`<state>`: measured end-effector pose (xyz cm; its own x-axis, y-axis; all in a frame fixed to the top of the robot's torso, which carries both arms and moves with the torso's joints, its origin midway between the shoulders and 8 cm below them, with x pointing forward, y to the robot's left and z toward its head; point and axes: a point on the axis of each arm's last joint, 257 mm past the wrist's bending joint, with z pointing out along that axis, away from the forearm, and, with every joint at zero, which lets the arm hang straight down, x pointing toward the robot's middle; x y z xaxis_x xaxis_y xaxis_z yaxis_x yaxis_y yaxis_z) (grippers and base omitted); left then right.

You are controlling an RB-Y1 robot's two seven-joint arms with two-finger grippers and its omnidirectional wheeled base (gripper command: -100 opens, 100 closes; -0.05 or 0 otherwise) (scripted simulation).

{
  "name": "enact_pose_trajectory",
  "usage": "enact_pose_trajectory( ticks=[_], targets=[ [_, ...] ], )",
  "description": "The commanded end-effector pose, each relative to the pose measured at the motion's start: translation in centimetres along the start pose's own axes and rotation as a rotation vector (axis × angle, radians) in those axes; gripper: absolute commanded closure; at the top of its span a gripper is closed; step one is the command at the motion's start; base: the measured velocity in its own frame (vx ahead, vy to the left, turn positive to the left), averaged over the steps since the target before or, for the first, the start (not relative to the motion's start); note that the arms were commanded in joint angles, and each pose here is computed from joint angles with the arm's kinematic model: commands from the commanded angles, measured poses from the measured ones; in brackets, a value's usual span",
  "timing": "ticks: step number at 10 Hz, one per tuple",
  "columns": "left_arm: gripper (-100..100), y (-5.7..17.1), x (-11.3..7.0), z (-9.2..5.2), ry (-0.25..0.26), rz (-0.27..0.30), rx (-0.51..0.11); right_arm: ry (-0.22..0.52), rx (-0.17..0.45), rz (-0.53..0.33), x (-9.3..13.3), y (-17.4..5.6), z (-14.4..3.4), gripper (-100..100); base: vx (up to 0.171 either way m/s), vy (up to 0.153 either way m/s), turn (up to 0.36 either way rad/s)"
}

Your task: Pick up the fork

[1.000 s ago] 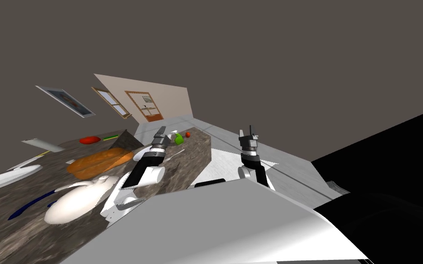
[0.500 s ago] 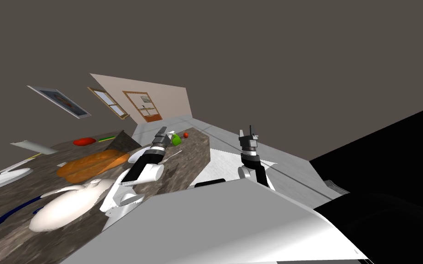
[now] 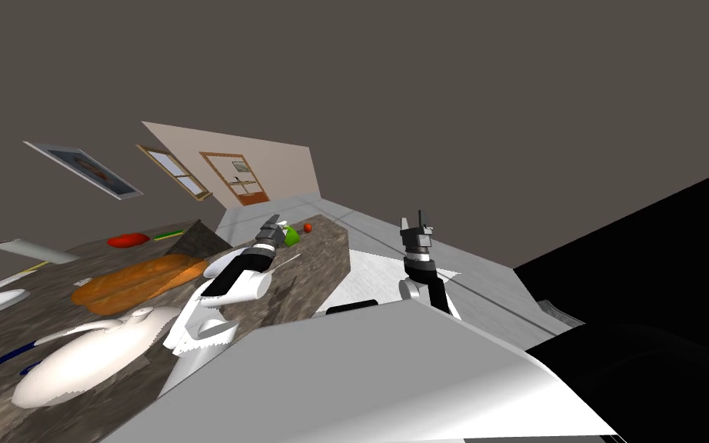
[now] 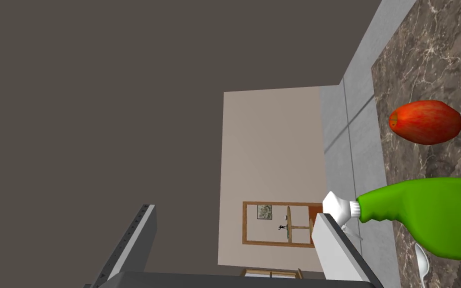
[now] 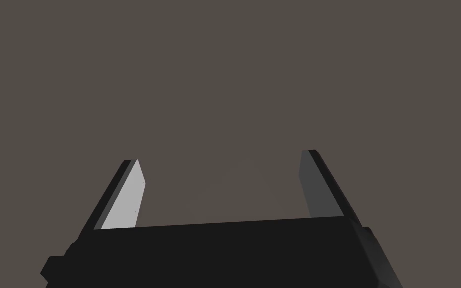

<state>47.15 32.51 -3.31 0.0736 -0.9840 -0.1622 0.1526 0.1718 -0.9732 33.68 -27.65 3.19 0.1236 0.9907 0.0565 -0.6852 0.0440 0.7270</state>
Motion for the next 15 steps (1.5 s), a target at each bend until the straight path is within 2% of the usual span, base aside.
enact_pose_trajectory(
  ticks=[1, 6, 14, 15],
  targets=[
    [-100, 1.1, -0.3, 0.2, -0.004, -0.010, -0.046, 0.000, 0.000, 0.000, 0.0, 0.0, 0.0, 0, 0.022, -0.061, -0.017],
    [-100, 3.6, -1.7, 0.7, -0.019, -0.046, -0.165, 0.000, 0.000, 0.000, 0.0, 0.0, 0.0, 0, 0.020, -0.033, -0.019],
    [-100, 8.3, -3.4, 0.1, -0.050, -0.084, -0.369, 0.000, 0.000, 0.000, 0.0, 0.0, 0.0, 0, 0.018, -0.027, -0.017],
    [-100, 8.9, -4.1, 0.2, -0.058, -0.103, -0.397, 0.000, 0.000, 0.000, 0.0, 0.0, 0.0, 0, 0.023, -0.022, -0.037]
  ],
)
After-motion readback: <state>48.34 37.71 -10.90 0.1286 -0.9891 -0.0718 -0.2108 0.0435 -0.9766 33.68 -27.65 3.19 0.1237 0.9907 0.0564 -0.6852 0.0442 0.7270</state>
